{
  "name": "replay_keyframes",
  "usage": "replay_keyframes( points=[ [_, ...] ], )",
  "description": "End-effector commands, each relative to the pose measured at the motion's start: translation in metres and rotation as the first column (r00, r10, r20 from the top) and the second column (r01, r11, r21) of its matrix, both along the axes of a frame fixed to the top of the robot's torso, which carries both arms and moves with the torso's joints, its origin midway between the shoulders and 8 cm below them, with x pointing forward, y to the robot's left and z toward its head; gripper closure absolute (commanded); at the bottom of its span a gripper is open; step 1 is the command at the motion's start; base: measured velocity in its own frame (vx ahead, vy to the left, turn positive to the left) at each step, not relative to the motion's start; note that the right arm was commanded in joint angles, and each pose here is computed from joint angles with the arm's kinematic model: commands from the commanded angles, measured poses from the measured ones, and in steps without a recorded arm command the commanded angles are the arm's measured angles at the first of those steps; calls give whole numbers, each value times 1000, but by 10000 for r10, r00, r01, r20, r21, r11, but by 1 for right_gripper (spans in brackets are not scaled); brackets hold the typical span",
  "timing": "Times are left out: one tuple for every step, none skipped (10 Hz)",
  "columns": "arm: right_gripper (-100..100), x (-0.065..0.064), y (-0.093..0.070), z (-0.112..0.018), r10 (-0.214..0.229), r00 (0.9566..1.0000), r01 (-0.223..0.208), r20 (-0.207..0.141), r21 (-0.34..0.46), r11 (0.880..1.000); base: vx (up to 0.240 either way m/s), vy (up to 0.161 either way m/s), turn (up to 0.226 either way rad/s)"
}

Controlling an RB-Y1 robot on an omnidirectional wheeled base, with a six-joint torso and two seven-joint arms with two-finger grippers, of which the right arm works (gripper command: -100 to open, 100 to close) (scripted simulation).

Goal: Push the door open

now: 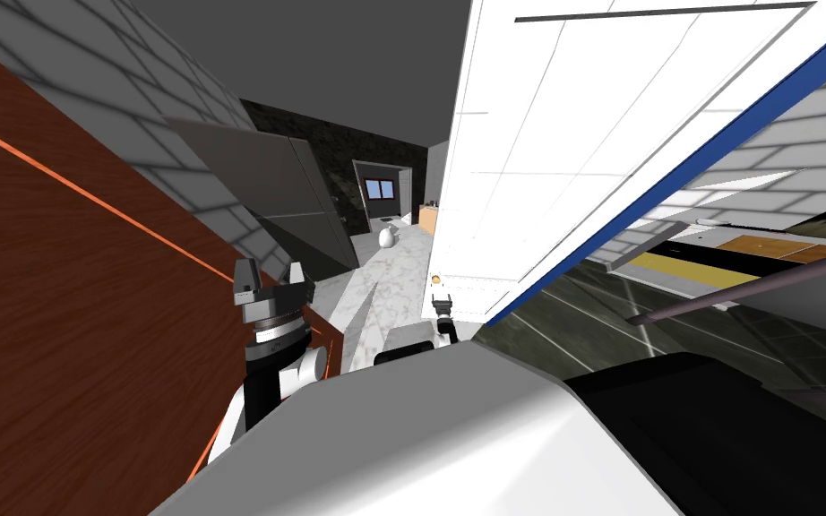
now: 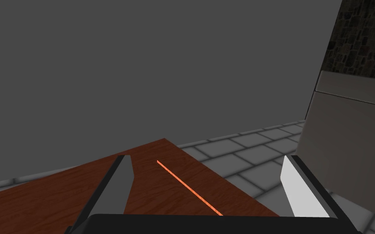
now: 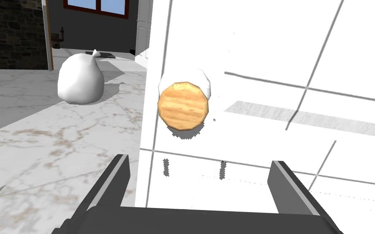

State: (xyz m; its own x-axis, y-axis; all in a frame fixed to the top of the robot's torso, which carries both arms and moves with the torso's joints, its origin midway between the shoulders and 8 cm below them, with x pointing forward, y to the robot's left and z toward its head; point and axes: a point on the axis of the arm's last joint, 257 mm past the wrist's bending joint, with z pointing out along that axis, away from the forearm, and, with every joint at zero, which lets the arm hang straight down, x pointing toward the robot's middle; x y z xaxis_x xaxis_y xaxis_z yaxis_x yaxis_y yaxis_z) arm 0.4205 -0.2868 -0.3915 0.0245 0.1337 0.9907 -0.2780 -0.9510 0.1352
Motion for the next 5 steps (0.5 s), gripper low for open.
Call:
replay_keyframes(
  points=[
    [-100, 2, 6, 0, 28, 10000, -33, 95, 522, 9986, -53, -2, 15],
    [-100, 4, 13, 0, 46, 9998, -64, 180, 979, 9952, -56, -9, 19],
    [-100, 5, 17, 0, 54, 9997, -82, 228, 1240, 9922, -57, -5, 17],
    [-100, 4, 13, 0, 46, 9998, -66, 196, 1024, 9947, -24, 0, 3],
    [-100, 4, -1, 1, 55, 9998, -70, 194, 772, 9970, 95, -17, 19]
  ],
)
